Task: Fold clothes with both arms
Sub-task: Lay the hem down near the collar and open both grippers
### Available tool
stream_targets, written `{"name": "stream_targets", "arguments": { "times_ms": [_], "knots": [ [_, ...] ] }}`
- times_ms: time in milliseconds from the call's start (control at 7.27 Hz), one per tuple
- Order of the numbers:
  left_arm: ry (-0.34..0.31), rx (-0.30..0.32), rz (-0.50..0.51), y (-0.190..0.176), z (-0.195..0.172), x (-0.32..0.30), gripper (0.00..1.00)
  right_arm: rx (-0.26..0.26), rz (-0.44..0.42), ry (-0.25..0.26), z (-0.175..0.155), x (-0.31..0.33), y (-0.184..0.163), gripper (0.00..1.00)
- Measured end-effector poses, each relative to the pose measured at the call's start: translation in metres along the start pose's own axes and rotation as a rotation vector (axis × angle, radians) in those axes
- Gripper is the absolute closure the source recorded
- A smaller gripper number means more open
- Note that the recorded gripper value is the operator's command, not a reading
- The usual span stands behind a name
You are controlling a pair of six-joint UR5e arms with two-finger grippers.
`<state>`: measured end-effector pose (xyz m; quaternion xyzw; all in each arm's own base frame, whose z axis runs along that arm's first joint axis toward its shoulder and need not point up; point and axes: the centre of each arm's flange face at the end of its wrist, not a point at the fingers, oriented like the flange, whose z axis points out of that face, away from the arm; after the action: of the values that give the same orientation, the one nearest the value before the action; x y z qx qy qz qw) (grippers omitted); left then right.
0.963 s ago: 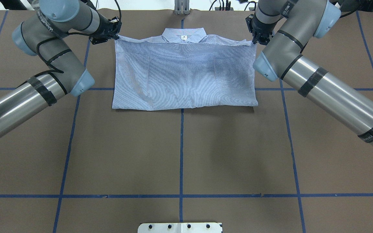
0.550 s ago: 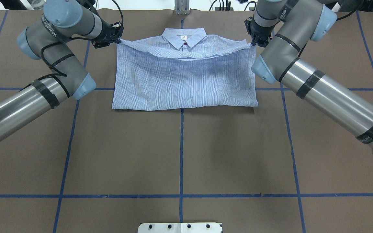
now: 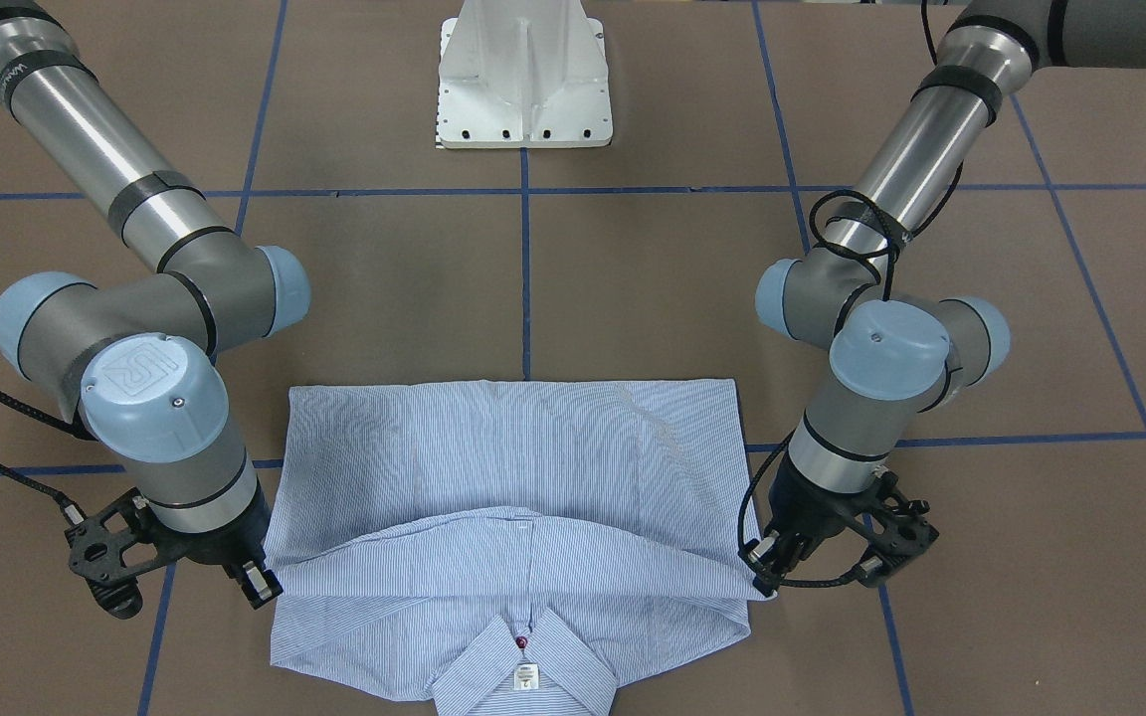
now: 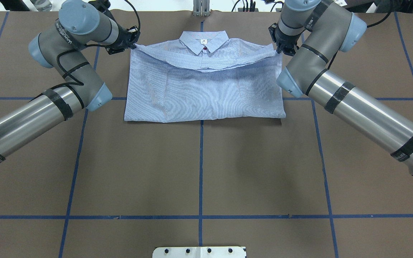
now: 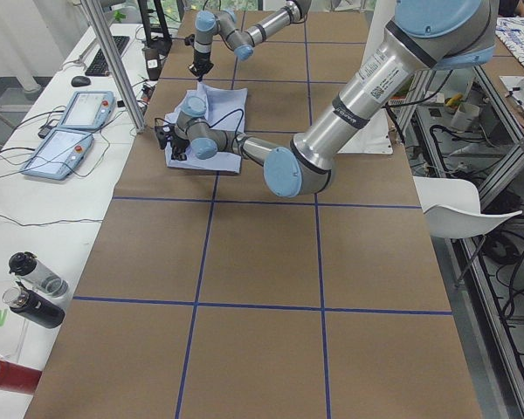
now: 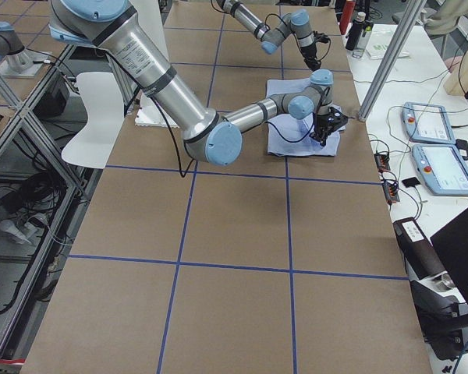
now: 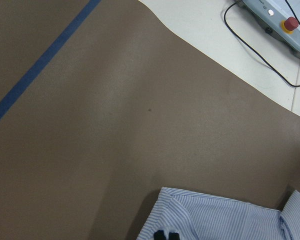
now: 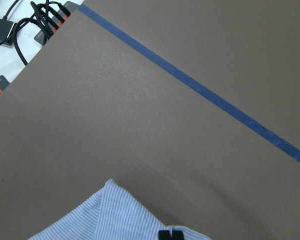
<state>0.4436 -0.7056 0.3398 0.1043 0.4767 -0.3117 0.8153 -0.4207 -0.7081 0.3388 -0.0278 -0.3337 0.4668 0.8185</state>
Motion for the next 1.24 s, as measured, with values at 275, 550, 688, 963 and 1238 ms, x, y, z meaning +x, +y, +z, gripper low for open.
{"name": "stream_targets", "arguments": {
  "times_ms": [275,550,688,963,1238],
  "knots": [
    [-0.012,0.004,0.009,-0.002,0.008,-0.007,0.43,0.015,-0.007,-0.009,0.015,-0.003,0.0,0.02],
    [-0.008,0.004,0.024,-0.003,0.013,-0.013,0.35,0.013,-0.007,-0.031,0.012,-0.012,0.004,0.01],
    [-0.007,0.006,0.03,-0.005,0.013,-0.015,0.35,0.012,-0.004,-0.038,0.009,-0.015,0.003,0.01],
    [-0.002,0.018,0.041,-0.018,0.007,-0.019,0.35,-0.003,0.001,-0.064,-0.006,-0.017,0.002,0.01],
    [0.046,0.027,0.069,-0.023,-0.011,-0.04,0.35,-0.047,-0.012,-0.099,-0.02,0.026,0.006,0.01]
  ]
}}
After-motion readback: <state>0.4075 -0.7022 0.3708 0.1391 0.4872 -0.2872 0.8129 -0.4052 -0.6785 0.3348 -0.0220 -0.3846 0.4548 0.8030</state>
